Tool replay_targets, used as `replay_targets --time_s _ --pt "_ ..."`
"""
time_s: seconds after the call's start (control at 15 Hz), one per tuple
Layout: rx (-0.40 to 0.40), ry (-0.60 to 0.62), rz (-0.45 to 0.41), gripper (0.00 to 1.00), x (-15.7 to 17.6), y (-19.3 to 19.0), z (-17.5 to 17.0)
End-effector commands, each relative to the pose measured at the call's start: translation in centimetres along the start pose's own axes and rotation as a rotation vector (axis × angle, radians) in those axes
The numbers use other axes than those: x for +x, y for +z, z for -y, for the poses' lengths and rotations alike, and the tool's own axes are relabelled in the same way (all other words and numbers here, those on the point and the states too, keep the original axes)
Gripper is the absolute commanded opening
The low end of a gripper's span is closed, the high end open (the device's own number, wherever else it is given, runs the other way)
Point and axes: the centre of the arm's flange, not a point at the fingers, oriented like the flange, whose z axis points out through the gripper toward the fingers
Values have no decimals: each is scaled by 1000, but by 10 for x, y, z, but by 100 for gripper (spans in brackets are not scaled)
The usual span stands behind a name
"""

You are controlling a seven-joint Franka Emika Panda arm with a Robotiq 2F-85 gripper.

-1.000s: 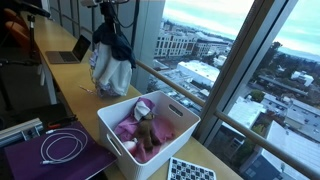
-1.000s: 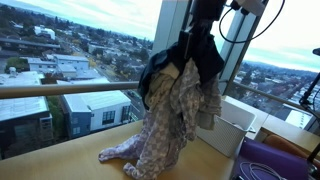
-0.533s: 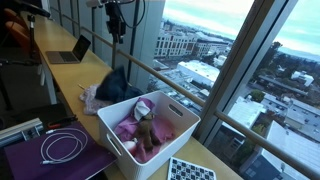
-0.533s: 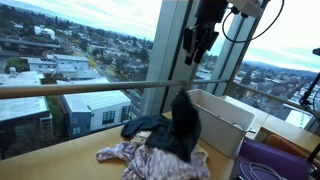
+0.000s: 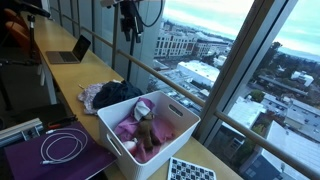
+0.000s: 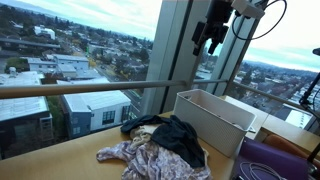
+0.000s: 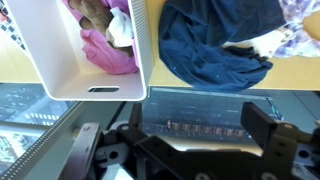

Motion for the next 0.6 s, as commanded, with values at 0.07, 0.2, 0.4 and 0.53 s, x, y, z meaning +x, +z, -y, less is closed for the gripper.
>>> replay_targets --time_s 0.07,0.2,0.4,0.53 --pt "-6 81 4 100 10 55 -88" --pt "-11 129 34 100 7 93 -125" --pt "-4 186 104 100 -8 157 -163" --pt "14 219 152 100 -21 200 -177"
